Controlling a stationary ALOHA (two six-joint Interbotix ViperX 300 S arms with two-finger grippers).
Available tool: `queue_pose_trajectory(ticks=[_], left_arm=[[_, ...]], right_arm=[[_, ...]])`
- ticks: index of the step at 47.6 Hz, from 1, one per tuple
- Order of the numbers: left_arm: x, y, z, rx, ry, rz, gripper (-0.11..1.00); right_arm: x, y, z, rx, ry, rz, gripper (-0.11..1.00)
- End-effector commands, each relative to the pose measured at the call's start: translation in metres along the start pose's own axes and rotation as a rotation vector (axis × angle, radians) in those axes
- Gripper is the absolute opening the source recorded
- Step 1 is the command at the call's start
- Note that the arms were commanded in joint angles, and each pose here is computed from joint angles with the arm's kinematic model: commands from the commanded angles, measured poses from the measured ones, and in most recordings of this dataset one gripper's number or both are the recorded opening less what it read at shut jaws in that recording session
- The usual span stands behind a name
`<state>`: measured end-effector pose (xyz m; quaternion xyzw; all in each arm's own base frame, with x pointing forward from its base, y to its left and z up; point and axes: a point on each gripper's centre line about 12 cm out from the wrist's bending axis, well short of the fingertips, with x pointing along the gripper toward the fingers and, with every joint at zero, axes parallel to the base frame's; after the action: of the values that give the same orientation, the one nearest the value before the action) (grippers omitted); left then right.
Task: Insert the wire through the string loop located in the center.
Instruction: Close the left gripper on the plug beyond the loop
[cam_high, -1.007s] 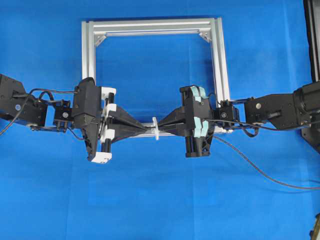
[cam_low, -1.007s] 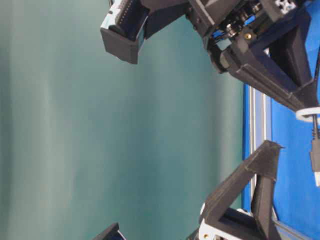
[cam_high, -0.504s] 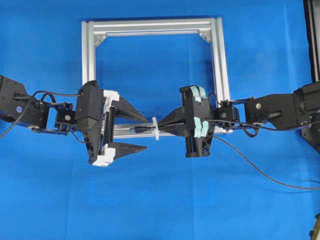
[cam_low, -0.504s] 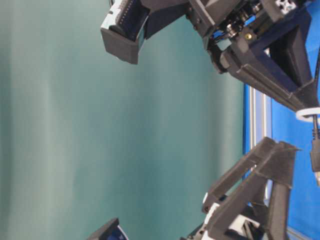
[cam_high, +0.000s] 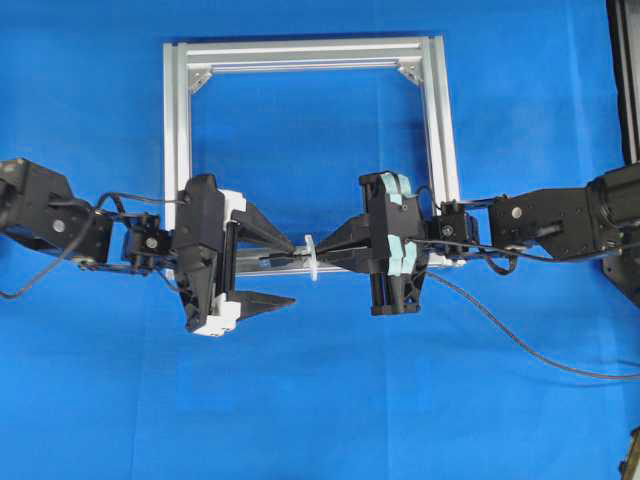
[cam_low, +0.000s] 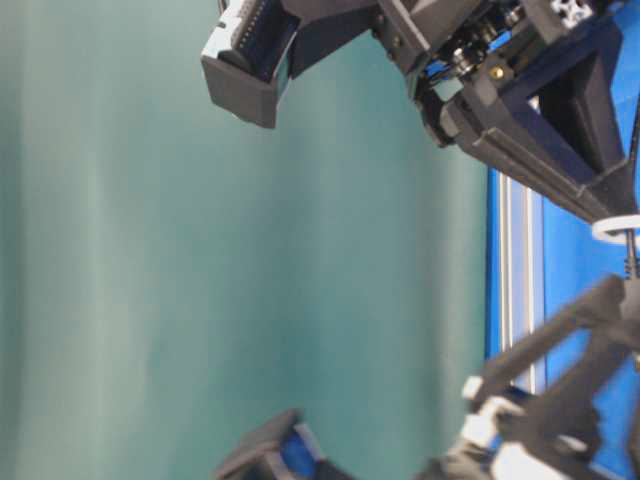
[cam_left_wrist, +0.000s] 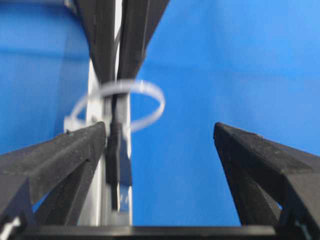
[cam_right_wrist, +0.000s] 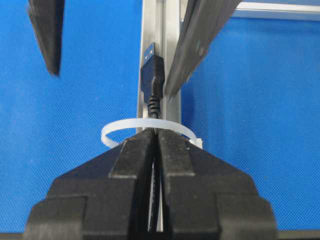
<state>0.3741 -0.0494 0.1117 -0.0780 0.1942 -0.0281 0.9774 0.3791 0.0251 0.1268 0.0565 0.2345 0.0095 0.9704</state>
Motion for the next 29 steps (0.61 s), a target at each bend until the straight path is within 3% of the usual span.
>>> queue_pose_trajectory(ticks=[1, 29], left_arm=[[0.0046, -0.0016, 0.0051, -0.003, -0.029, -0.005, 0.9], [0.0056, -0.0011, 0.0033, -0.003, -0.029, -0.003, 0.9]], right_arm=[[-0.0002, 0.0028, 0.0117, -0.002, -0.039, 0.008, -0.02], [-0.0001, 0.0027, 0.0114, -0.002, -0.036, 0.007, -0.02]])
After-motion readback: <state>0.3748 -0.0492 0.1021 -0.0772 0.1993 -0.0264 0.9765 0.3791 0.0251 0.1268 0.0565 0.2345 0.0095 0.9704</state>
